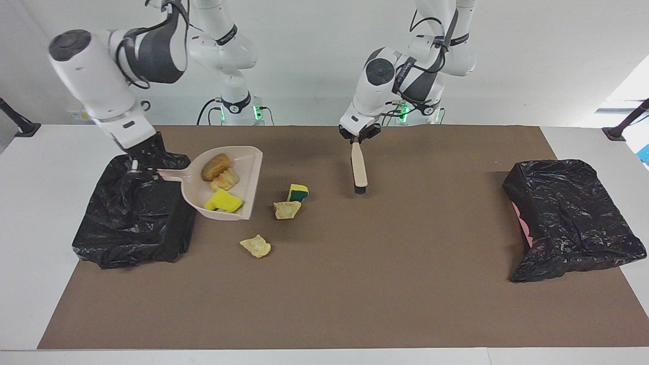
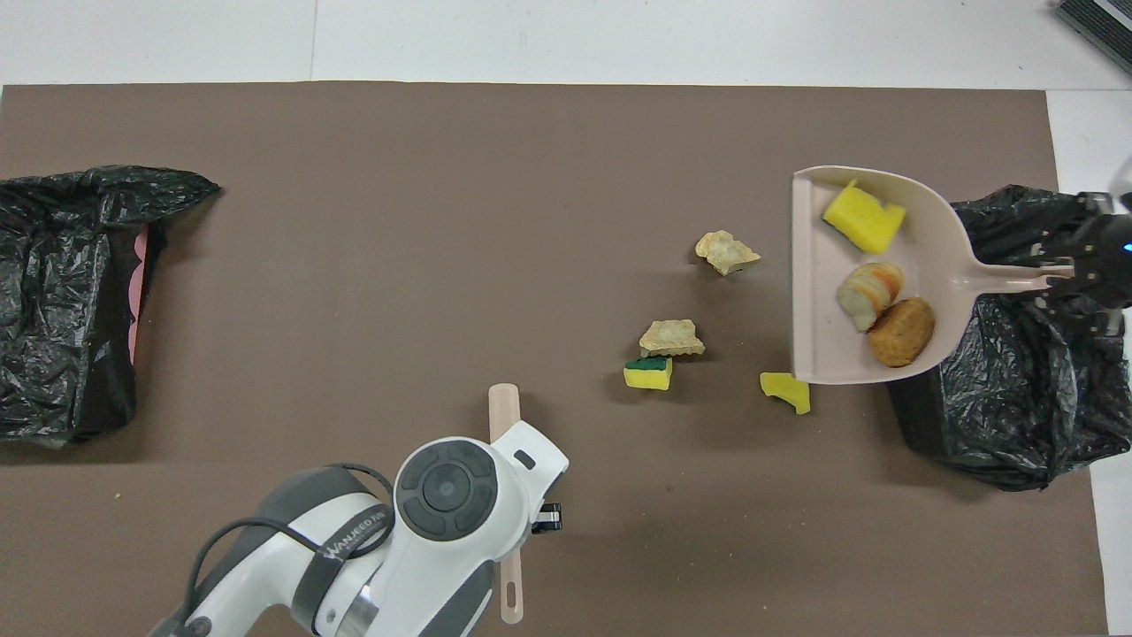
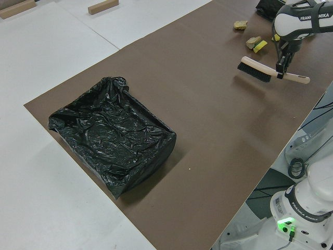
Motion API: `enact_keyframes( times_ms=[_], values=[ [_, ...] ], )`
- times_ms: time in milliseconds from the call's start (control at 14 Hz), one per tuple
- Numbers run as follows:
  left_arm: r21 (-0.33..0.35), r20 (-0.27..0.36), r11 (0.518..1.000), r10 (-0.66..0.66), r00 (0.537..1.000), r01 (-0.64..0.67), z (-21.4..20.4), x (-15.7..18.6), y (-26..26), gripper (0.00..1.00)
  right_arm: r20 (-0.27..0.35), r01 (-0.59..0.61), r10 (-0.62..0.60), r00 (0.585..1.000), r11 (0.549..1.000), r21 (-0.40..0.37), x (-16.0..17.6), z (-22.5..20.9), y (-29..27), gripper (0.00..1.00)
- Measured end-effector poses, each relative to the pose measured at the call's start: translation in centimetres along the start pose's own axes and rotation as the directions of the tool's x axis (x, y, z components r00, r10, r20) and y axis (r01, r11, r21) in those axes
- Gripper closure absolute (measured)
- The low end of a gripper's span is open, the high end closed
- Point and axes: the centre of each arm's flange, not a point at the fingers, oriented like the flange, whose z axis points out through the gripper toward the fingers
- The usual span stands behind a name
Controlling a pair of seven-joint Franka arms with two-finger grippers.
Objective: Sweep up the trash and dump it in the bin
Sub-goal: 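Tip the dustpan contents into the black bag with the right gripper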
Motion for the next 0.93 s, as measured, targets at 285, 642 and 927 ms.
enact_keyframes(
  times_ms=[285,642,927],
  values=[
    [0.001,-0.034,0.999,-0.032,0.999,0.032,3.5,-2.1,-0.3,0.74,0.168,-0.029,0.033,0.985,0.999,-0.024,-8.6,-1.0,-1.5,0.68],
    [-0.055,-0.067,0.994,-0.102,0.993,0.098,1.2,0.7,-1.5,0.26,0.367,-0.005,0.000,0.930,1.000,0.012,-12.3,-1.7,-2.5,0.68],
    [-0.095,-0.056,0.978,-0.189,0.980,0.183,-4.7,6.0,-5.3,0.00,0.505,-0.047,0.030,0.863,0.999,0.021,-12.5,-1.5,-2.8,0.68]
  ],
)
